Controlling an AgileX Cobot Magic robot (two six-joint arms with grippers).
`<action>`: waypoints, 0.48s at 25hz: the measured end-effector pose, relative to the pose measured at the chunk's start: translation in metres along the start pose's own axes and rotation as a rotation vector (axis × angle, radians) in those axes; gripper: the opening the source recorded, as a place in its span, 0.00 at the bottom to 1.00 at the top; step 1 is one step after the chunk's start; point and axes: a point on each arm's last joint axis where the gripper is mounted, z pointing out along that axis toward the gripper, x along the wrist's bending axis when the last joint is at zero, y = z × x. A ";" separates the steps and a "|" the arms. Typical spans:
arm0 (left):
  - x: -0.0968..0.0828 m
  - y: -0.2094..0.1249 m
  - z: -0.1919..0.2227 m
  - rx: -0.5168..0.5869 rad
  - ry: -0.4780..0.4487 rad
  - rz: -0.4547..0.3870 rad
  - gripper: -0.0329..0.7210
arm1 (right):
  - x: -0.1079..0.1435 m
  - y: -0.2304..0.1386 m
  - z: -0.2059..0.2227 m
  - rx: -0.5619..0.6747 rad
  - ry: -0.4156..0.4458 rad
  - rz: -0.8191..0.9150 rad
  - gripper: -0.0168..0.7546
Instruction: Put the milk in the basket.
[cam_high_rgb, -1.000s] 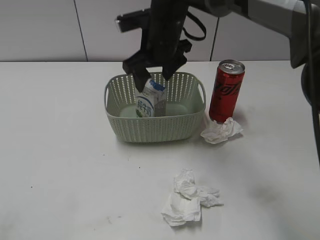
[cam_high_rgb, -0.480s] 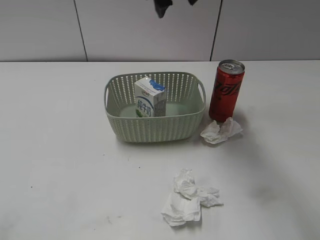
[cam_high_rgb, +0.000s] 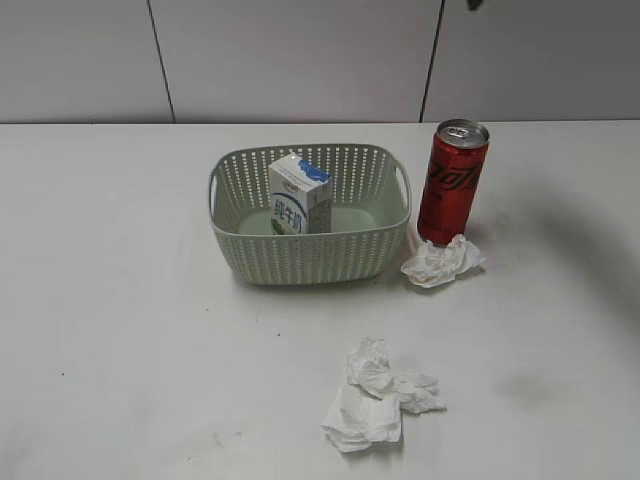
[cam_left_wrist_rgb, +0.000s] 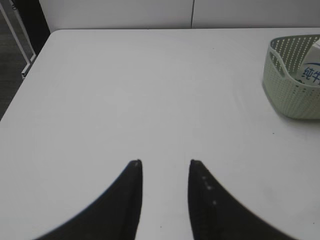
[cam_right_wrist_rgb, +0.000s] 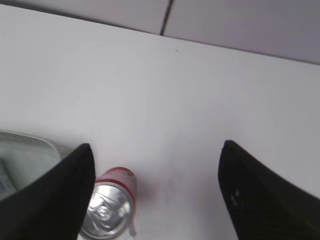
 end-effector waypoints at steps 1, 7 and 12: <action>0.000 0.000 0.000 0.000 0.000 0.000 0.35 | -0.009 -0.005 -0.002 0.015 -0.010 0.014 0.79; 0.000 0.000 0.000 0.000 0.000 0.000 0.35 | -0.035 -0.052 -0.007 0.173 -0.036 0.001 0.79; 0.000 0.000 0.000 0.000 0.000 0.000 0.35 | -0.034 -0.096 -0.028 0.257 -0.028 -0.024 0.79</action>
